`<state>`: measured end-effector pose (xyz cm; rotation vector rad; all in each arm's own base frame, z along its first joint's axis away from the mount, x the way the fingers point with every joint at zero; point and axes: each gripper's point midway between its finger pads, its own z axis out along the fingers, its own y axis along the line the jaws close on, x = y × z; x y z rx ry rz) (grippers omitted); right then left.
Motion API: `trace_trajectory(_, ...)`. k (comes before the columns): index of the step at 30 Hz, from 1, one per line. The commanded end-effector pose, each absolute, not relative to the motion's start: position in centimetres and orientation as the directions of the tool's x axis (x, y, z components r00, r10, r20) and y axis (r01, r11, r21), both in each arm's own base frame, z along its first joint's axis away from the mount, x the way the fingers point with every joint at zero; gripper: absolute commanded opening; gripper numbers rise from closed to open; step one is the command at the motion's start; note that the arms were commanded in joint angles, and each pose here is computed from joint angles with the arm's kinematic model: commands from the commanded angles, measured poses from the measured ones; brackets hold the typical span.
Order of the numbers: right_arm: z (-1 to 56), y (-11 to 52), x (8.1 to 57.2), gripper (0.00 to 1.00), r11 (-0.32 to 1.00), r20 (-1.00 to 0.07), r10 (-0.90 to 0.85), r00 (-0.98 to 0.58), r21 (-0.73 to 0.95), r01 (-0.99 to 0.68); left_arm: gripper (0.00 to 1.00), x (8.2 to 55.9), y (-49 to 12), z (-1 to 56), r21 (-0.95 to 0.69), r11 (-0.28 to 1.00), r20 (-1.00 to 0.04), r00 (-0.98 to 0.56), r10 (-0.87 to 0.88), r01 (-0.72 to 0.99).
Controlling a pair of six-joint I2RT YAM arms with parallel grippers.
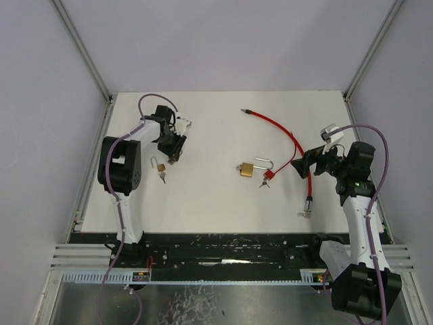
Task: Lock with the key
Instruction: Pick up the lock from the center of the board.
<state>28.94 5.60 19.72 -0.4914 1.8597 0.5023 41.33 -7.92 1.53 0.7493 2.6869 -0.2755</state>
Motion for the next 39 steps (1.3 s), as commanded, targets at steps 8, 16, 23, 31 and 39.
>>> trace_trajectory(8, 22.3, 6.9, 28.6, 0.99, 0.777, -0.969, -0.08, -0.233, 0.087, -0.624, 0.08, 41.8, -12.2, 8.1, -0.118, 0.798, -0.575, -0.696, 0.43, 0.59)
trace_trajectory(16, 24.4, 11.3, 24.8, 0.99, 0.558, -0.989, -0.014, -0.15, 0.117, -0.822, 0.03, 37.1, -21.3, 13.1, -0.085, 0.606, -0.773, -0.437, 0.46, 0.791)
trace_trajectory(23, 23.2, 15.3, 20.6, 1.0, 0.296, -0.998, -0.053, 0.043, -0.057, -0.953, 0.02, 30.4, -29.5, 15.9, -0.036, 0.447, -0.927, -0.197, 0.32, 0.894)
trace_trajectory(31, 20.4, 18.3, 20.4, 1.0, 0.15, -0.984, -0.161, 0.073, -0.097, -0.984, 0.0, 27.5, -32.9, 15.0, 0.198, 0.41, -0.961, 0.095, 0.258, 0.89)
trace_trajectory(39, 20.8, 20.4, 22.6, 0.88, 0.086, -0.955, -0.293, 0.055, -0.084, -0.993, 0.0, 27.7, -34.7, 15.6, 0.445, 0.402, -0.895, 0.378, 0.238, 0.8)
